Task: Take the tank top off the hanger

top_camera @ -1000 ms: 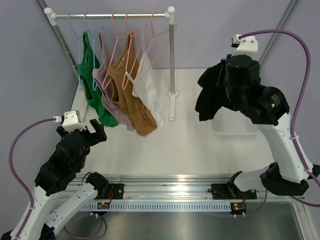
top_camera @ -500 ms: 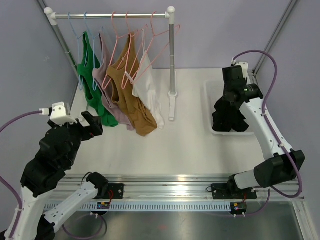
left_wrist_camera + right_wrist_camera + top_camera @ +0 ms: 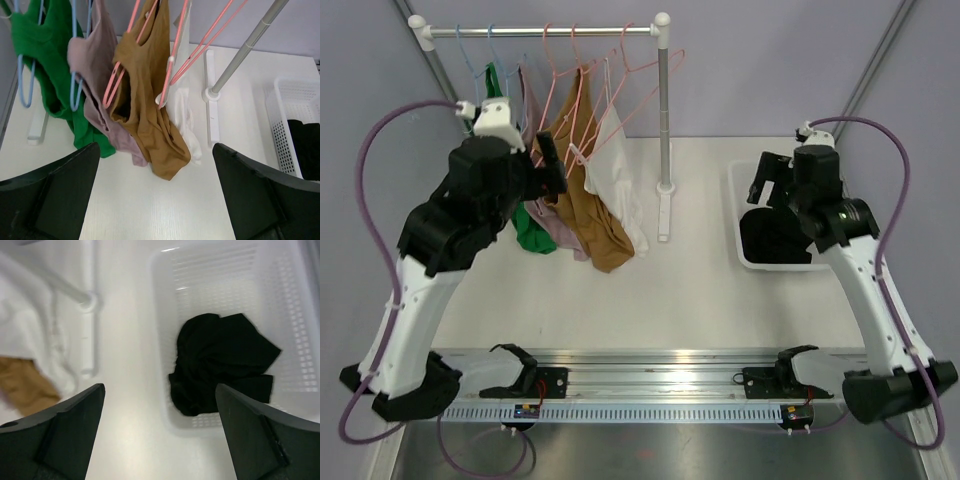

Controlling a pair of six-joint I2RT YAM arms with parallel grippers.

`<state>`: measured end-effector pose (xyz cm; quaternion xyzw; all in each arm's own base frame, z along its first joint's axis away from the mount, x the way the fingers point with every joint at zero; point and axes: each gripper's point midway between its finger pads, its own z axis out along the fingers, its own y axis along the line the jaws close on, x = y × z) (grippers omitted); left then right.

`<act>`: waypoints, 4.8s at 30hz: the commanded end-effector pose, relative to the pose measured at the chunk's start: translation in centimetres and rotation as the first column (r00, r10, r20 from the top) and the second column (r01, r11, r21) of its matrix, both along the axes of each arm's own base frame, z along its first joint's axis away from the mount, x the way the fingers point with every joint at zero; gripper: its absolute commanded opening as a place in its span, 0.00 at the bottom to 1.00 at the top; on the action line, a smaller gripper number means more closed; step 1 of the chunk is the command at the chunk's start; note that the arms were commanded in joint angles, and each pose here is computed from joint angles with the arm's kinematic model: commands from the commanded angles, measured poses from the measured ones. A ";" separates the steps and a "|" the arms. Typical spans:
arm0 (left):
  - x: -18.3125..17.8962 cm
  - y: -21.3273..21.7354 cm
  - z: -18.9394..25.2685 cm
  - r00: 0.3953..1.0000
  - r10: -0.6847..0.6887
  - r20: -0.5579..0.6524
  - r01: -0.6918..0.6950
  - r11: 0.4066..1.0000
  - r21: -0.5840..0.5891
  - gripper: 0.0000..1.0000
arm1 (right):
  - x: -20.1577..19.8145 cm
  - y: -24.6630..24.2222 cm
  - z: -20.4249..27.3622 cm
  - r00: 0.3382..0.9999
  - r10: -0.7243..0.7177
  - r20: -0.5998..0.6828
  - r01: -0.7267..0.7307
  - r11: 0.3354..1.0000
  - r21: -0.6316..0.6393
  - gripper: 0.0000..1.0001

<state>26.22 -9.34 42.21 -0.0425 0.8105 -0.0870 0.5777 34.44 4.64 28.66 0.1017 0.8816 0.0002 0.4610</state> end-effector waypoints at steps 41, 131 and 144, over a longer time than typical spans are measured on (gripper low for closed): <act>21.0 -5.2 2.5 0.990 -0.131 0.054 0.131 0.991 0.011 0.00 | -13.2 10.6 4.8 0.781 0.519 0.348 -0.624 0.678 0.388 0.87; -13.3 -6.0 -14.8 0.747 -0.649 -0.141 0.582 0.742 -0.332 0.00 | -2.5 23.7 -2.0 0.845 0.489 0.218 -0.519 0.848 0.109 0.00; -16.6 -8.4 -12.8 0.574 -0.819 0.000 0.758 0.532 -0.376 0.00 | 1.3 16.1 -2.3 0.948 0.283 0.147 -0.293 0.955 0.053 0.00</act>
